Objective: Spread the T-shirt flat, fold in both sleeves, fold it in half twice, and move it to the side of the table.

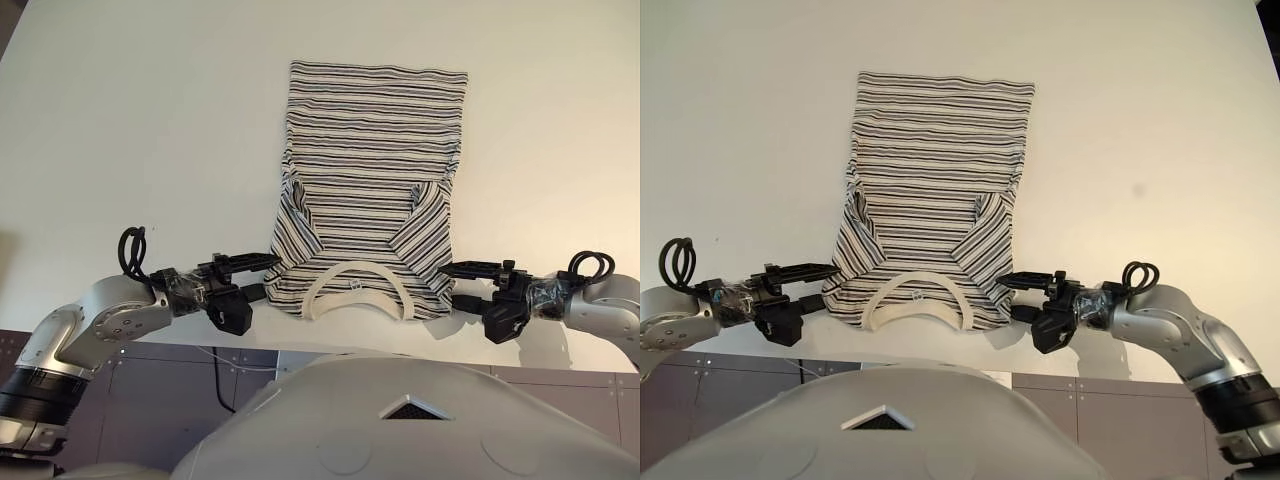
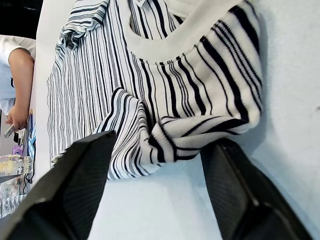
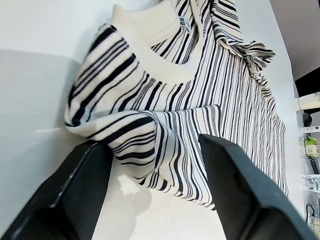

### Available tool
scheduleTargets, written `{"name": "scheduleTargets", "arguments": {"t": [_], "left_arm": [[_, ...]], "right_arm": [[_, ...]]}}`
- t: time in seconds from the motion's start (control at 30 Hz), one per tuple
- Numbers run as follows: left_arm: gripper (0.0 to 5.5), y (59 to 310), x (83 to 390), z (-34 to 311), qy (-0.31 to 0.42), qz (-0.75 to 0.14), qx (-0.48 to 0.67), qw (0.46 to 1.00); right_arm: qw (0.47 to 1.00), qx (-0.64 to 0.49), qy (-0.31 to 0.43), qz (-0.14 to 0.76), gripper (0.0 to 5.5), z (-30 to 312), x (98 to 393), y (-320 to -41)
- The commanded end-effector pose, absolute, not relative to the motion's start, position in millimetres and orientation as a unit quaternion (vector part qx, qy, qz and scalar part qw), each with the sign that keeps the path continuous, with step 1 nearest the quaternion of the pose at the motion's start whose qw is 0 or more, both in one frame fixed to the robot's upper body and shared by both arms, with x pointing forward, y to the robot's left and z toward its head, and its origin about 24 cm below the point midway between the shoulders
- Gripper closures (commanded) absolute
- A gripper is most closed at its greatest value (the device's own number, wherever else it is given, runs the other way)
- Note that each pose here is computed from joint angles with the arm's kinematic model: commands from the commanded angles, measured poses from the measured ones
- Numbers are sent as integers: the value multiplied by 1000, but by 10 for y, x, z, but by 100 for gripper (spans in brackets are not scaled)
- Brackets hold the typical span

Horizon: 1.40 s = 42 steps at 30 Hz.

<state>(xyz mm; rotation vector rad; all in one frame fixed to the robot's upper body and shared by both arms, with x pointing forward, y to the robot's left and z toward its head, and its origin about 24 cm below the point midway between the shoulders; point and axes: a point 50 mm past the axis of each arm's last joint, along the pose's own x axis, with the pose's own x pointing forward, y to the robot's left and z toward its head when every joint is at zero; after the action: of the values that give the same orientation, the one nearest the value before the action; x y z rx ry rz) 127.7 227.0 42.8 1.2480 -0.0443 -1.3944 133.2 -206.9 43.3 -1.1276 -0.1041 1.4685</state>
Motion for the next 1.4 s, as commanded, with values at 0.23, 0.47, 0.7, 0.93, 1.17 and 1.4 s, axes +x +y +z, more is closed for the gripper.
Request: {"name": "scheduleTargets", "arguments": {"t": [0.23, 0.47, 0.7, 0.93, 1.17, 1.4], "left_arm": [[442, 2376, 1137, 197, 32, -634, 525, 567], [539, 2335, 1148, 207, 58, -617, 479, 622], [539, 2113, 644, 483, 184, -663, 247, 682], [539, 2124, 1820, 865, 92, -442, 193, 871], [539, 1983, 2747, 880, 56, -377, 244, 892], [539, 1862, 3183, 662, 52, -393, 269, 878]], "right_arm": [[578, -486, -30, 655, 429, 325, 1298, -2048], [628, -431, 17, 648, 539, 333, 1287, -2075], [656, -158, 206, 709, 539, 595, 898, -2142], [828, -132, 169, 518, 539, 801, 1826, -2217], [896, -193, 95, 389, 539, 1000, 2757, -2086], [905, -235, 99, 341, 539, 781, 2978, -1985]]}}
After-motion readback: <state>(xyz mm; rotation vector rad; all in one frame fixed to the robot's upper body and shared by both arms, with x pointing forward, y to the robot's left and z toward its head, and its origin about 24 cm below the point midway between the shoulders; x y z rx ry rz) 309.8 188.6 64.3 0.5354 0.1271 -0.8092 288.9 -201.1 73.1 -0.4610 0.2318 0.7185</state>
